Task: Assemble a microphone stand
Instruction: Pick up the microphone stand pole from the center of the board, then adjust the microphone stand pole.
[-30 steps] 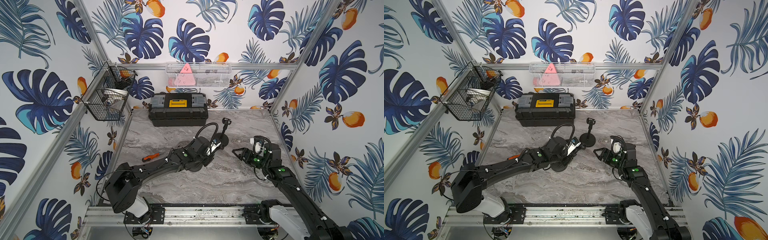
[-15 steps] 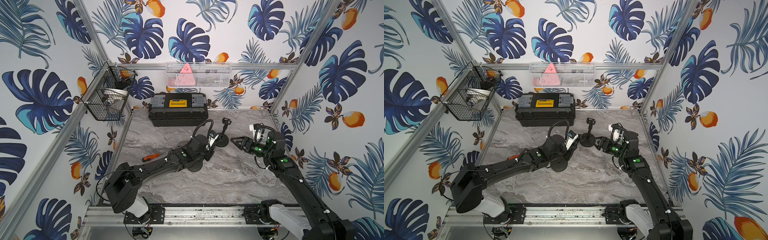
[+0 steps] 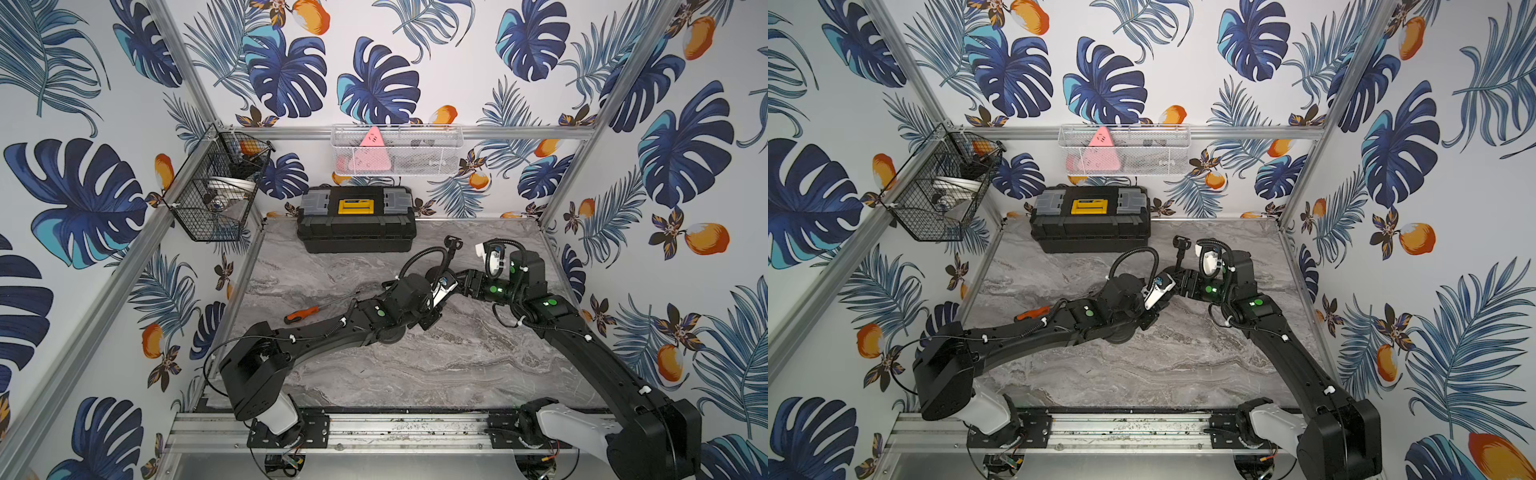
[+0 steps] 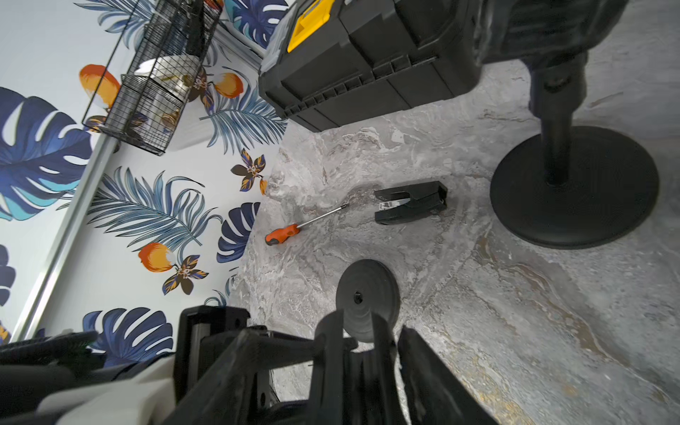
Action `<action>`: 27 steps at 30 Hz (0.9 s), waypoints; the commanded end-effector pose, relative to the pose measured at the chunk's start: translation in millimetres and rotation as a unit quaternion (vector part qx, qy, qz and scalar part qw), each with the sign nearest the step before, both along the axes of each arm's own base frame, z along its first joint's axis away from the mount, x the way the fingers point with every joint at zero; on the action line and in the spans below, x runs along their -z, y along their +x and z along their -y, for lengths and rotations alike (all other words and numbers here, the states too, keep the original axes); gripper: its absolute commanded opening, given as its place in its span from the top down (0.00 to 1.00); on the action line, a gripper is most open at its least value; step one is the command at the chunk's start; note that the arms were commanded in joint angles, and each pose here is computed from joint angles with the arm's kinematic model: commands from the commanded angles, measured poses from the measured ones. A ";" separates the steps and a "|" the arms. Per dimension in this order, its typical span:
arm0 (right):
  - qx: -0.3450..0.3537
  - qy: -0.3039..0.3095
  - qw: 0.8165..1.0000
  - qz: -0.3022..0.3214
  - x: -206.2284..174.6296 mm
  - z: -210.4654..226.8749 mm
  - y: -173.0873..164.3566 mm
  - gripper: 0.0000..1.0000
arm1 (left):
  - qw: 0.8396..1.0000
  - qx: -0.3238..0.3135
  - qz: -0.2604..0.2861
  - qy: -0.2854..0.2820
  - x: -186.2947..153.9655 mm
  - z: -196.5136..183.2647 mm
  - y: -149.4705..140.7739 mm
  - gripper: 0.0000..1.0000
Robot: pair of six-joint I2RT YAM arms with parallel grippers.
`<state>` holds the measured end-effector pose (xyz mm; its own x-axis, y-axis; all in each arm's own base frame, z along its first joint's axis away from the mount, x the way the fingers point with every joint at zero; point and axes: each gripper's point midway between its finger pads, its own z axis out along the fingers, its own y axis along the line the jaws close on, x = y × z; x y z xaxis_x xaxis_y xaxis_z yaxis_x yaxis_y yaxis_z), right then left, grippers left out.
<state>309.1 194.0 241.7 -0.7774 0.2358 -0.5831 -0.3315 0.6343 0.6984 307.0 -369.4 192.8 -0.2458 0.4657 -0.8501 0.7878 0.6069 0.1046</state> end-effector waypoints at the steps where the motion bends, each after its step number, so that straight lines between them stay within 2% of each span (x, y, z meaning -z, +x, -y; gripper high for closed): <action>1: 0.027 -0.022 0.999 -0.007 7.8 7.8 3.4 0.43 | 1.000 -0.012 0.014 -0.004 -7.6 -0.7 4.8 1.00; 3: 0.031 -0.020 0.999 -0.005 7.4 8.8 2.7 0.49 | 1.000 -0.019 0.012 -0.007 -7.6 -1.5 6.1 1.00; 8: 0.027 -0.012 1.000 -0.001 4.3 6.0 0.1 0.54 | 0.999 -0.036 -0.007 -0.010 -5.1 2.1 11.8 1.00; 14: 0.038 -0.004 0.999 0.014 -0.5 4.3 2.4 0.68 | 0.997 -0.061 -0.026 -0.041 -10.0 4.9 15.9 1.00; 21: 0.088 -0.012 0.994 0.066 -12.4 0.8 2.0 0.78 | 0.991 -0.096 -0.040 -0.082 -18.6 3.1 21.0 1.00; 27: 0.131 -0.006 0.988 0.083 -14.5 -1.1 -2.1 0.83 | 0.983 -0.125 -0.055 -0.125 -27.0 2.0 25.4 1.00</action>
